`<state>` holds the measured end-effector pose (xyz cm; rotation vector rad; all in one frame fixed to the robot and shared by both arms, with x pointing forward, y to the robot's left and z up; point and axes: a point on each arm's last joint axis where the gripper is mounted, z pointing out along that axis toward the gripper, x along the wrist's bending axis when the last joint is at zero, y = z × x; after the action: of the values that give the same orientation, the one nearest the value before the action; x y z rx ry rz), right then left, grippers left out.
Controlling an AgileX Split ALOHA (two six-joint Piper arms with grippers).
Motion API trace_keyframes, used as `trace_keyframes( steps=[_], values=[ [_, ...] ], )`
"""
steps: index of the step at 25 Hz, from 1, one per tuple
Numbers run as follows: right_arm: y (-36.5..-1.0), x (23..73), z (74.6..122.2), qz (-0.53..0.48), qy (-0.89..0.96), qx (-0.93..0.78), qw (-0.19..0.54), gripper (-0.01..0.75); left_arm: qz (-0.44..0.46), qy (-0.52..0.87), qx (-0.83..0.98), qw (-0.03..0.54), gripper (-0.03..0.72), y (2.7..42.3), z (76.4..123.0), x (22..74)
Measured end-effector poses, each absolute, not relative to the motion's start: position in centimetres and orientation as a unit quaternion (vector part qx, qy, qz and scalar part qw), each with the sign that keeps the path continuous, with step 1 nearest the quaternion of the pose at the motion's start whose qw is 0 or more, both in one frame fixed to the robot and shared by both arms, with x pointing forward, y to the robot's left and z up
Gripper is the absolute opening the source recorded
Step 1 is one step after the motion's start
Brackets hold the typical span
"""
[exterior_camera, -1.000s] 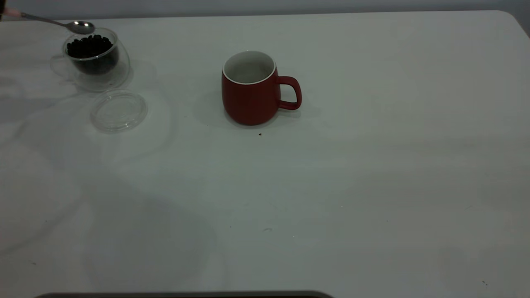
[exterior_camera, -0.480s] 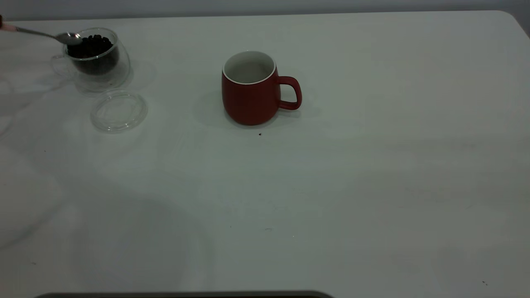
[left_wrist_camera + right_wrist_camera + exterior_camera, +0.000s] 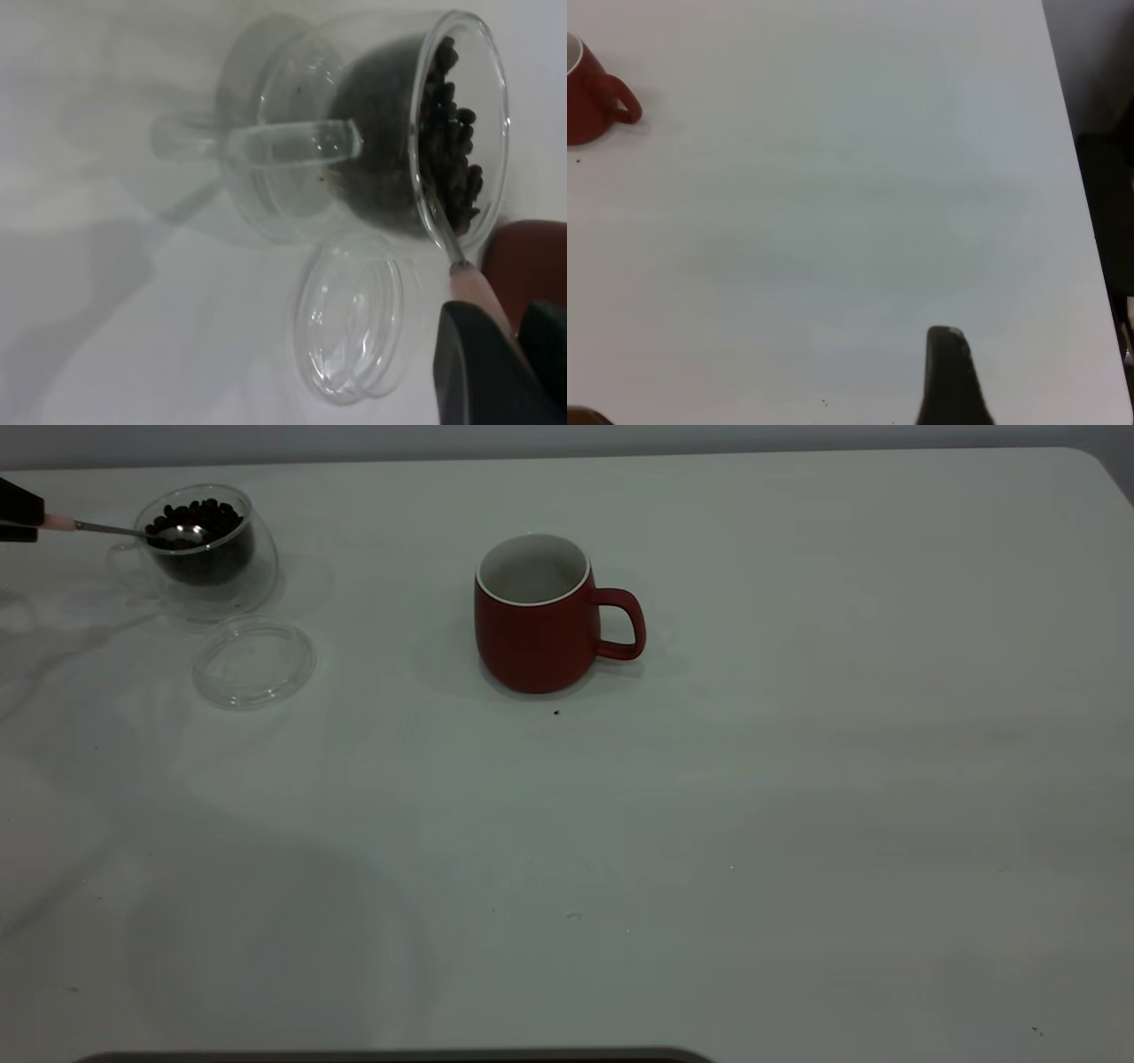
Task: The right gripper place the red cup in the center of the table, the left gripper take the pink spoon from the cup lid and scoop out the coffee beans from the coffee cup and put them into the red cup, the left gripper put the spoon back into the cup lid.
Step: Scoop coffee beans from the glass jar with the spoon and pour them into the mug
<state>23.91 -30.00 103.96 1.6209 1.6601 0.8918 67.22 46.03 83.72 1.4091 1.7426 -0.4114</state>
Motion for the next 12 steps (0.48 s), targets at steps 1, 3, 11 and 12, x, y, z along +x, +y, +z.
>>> trace_keyframes(
  steps=[1, 3, 11, 12],
  values=[
    [-30.0, 23.91, 103.96, 0.34, 0.632, 0.617, 0.322, 0.535, -0.166, 0.694, 0.562, 0.418, 0.119, 45.98, 83.69, 67.21],
    [-30.0, 23.91, 103.96, 0.34, 0.632, 0.617, 0.322, 0.535, -0.169, 0.694, 0.561, 0.418, 0.119, 45.94, 83.71, 67.18],
    [-30.0, 23.91, 103.96, 0.34, 0.632, 0.617, 0.322, 0.535, -0.187, 0.702, 0.548, 0.415, 0.119, 45.74, 83.59, 67.11],
    [-30.0, 23.91, 103.96, 0.34, 0.632, 0.617, 0.322, 0.535, -0.188, 0.703, 0.547, 0.415, 0.119, 45.73, 83.54, 67.1]
  ],
)
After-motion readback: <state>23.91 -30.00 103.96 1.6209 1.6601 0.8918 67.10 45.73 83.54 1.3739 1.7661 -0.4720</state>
